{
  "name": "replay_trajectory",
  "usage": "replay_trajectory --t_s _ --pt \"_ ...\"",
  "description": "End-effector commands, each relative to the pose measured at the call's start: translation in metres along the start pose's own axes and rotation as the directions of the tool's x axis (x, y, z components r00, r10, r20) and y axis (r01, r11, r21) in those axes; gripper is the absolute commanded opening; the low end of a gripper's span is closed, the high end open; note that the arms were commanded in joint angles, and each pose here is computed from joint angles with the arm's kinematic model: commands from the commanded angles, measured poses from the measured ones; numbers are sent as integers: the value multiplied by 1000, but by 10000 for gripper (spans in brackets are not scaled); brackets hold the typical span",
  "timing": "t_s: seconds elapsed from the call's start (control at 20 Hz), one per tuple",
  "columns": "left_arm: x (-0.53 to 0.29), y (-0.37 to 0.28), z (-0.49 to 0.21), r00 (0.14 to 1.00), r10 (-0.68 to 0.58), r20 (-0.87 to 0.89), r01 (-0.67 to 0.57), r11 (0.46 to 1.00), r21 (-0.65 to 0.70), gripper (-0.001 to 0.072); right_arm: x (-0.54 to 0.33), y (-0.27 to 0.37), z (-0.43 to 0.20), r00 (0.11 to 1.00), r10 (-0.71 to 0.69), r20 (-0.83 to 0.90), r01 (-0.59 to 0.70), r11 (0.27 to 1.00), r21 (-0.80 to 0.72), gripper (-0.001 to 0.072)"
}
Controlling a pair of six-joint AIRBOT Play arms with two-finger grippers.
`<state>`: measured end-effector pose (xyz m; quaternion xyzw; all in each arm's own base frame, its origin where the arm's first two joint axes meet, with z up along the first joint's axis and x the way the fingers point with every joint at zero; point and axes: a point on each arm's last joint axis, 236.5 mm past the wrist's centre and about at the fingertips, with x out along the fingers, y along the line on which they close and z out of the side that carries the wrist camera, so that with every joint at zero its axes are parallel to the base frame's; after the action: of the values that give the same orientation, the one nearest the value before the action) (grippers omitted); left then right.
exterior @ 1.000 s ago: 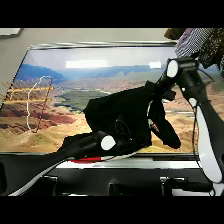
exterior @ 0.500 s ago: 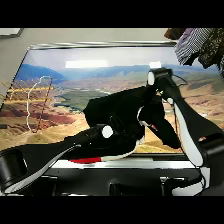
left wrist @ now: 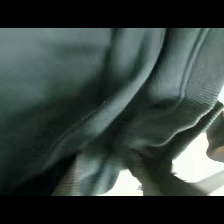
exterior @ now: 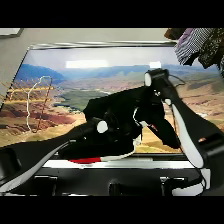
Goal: Fold the clothes and pants, and hang the long-sleeved shirts on hangers.
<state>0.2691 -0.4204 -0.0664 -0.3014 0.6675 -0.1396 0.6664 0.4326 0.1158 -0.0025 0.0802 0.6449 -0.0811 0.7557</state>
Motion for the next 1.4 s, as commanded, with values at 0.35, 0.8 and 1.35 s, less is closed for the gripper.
replay_trajectory --t_s 0.35,0.8,1.35 --pt "-142 19 122 934 25 357 -228 811 539 471 -81 -123 -98 996 -13 -83 27 984 177 499" --pt "-162 17 146 908 23 418 -304 722 621 471 21 -60 -182 931 331 -151 -181 780 599 497" --pt "-162 17 146 908 22 419 -305 722 621 471 43 -39 -182 895 401 -193 -183 726 662 476"
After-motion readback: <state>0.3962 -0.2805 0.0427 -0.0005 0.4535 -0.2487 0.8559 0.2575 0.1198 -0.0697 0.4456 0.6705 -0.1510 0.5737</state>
